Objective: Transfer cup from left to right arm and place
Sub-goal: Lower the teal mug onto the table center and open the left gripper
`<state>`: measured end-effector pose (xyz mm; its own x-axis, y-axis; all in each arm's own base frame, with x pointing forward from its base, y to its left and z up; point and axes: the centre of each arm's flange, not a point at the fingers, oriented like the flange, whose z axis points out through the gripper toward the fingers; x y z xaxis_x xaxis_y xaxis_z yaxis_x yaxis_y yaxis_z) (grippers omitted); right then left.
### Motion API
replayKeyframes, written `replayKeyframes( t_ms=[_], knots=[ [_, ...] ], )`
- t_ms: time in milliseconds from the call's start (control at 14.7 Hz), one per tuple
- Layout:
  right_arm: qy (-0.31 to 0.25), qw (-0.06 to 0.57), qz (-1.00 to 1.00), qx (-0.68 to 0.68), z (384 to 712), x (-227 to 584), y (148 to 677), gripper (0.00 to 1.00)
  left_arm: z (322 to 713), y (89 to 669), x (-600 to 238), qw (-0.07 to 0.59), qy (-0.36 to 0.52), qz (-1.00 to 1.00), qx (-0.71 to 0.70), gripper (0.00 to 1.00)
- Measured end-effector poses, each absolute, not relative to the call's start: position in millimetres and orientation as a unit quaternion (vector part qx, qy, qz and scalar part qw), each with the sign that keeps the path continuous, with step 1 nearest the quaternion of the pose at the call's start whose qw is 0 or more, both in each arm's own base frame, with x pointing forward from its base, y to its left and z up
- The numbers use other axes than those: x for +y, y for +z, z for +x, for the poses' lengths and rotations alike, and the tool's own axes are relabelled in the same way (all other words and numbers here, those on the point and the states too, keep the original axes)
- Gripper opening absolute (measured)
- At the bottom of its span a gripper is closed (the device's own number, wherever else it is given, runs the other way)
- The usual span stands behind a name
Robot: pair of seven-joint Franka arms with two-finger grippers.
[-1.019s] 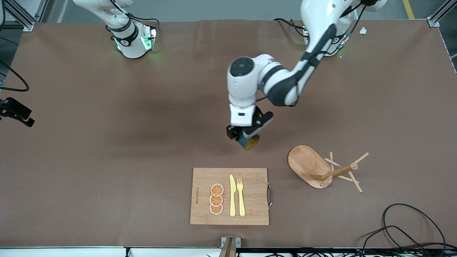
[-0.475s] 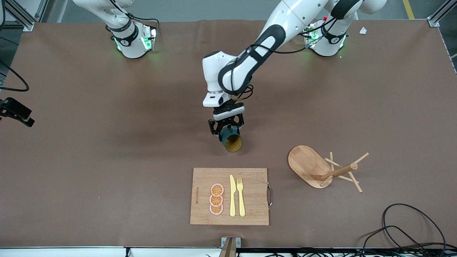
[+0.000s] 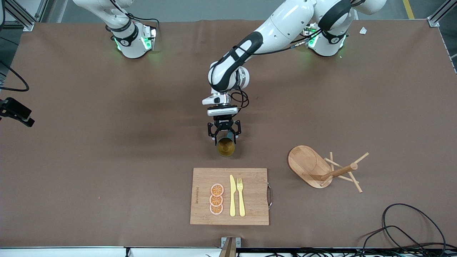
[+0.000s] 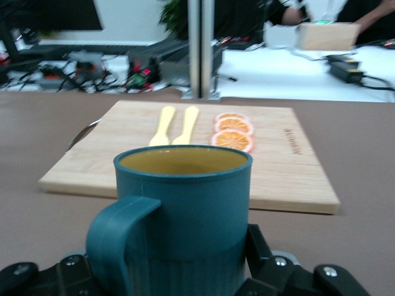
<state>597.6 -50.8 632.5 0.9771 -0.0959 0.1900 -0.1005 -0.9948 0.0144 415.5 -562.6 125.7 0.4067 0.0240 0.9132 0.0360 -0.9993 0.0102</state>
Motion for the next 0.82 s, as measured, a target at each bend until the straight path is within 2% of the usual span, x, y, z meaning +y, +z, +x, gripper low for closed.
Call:
replayKeyframes(
  t_ms=[204,272,340,475,815],
  knots=[
    [0.095,0.012,0.994,-0.049,597.8,-50.8,632.1,1.00,399.1,109.6,-568.9,0.010,-0.563,-0.826,-0.004,0.85],
    [0.095,0.012,0.994,-0.049,597.9,-50.7,632.1,1.00,391.9,105.5,-571.6,0.009,-0.568,-0.823,-0.009,0.90],
    [0.095,0.012,0.994,-0.049,597.9,-50.8,632.0,1.00,384.8,101.6,-573.8,0.005,-0.569,-0.822,-0.012,0.90],
    [0.095,0.012,0.994,-0.049,597.9,-50.8,632.0,1.00,369.3,98.5,-580.8,-0.005,-0.566,-0.825,-0.015,1.00],
    [0.094,0.012,0.994,-0.049,597.9,-50.9,631.9,1.00,318.1,111.4,-609.5,-0.002,-0.499,-0.862,-0.091,1.00]
  ],
)
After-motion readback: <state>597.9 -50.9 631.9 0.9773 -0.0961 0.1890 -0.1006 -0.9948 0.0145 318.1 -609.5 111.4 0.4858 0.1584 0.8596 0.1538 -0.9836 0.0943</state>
